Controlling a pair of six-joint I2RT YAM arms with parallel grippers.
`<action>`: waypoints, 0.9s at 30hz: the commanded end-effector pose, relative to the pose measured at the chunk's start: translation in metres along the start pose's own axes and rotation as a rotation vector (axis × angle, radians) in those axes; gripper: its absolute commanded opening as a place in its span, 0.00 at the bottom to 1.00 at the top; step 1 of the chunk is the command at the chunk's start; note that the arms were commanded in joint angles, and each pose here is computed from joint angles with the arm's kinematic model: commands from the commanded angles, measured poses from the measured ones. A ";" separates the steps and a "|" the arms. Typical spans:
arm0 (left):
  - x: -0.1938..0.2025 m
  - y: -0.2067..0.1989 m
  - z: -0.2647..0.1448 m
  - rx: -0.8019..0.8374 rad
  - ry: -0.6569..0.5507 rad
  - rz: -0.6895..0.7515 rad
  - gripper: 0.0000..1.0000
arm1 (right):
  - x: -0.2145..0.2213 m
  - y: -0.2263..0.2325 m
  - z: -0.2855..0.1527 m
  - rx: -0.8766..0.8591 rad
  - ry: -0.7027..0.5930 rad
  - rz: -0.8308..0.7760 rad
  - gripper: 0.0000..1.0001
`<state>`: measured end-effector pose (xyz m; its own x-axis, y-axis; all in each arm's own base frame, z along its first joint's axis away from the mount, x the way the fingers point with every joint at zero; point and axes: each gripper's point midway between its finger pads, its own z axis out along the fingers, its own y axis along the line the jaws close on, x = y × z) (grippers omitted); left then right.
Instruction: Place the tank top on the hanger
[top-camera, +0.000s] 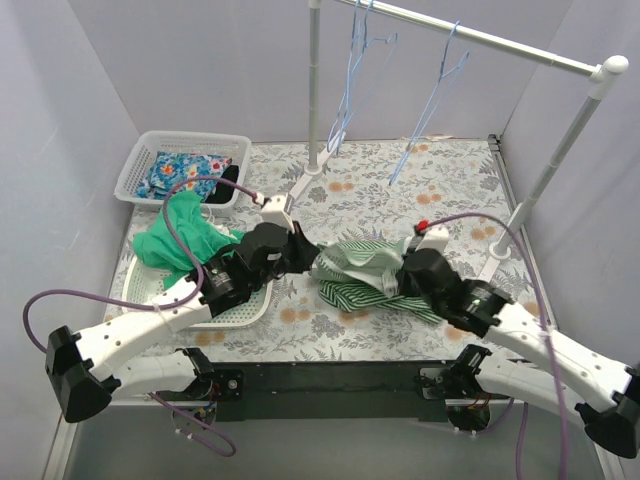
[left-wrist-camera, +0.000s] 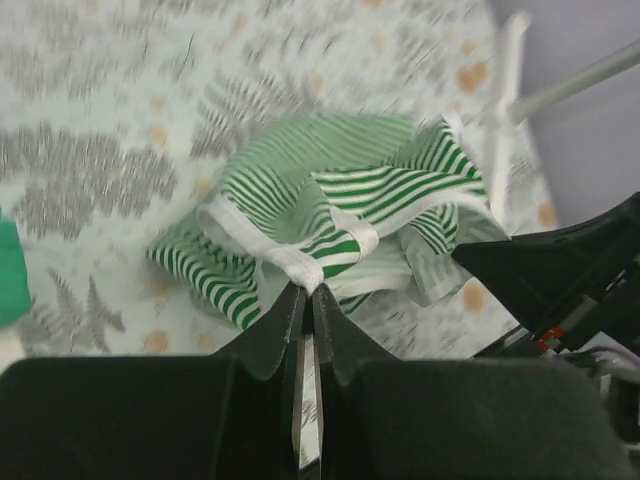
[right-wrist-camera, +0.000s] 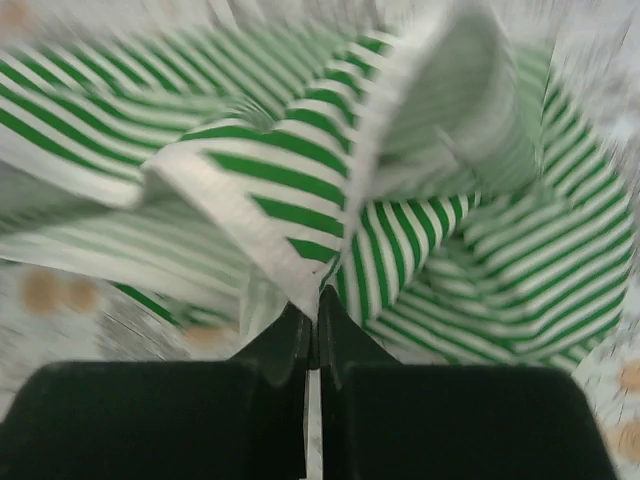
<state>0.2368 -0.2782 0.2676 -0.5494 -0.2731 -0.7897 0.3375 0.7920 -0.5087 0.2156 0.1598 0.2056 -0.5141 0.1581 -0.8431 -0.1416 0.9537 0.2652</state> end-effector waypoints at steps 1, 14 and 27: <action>0.071 0.028 0.009 -0.023 0.167 -0.112 0.04 | 0.112 -0.004 0.017 -0.043 0.325 0.093 0.03; 0.037 0.005 0.003 0.028 0.159 0.063 0.65 | 0.059 0.016 -0.006 -0.117 0.300 -0.023 0.62; -0.090 -0.093 -0.030 0.289 -0.099 0.199 0.70 | 0.010 0.013 -0.037 -0.177 0.126 -0.036 0.65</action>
<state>0.2197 -0.2907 0.3450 -0.4900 -0.1996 -0.8485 0.5394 0.6953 -0.4751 0.1739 0.1696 0.1983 -0.6515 0.1095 -0.7507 -0.2673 0.8929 0.3623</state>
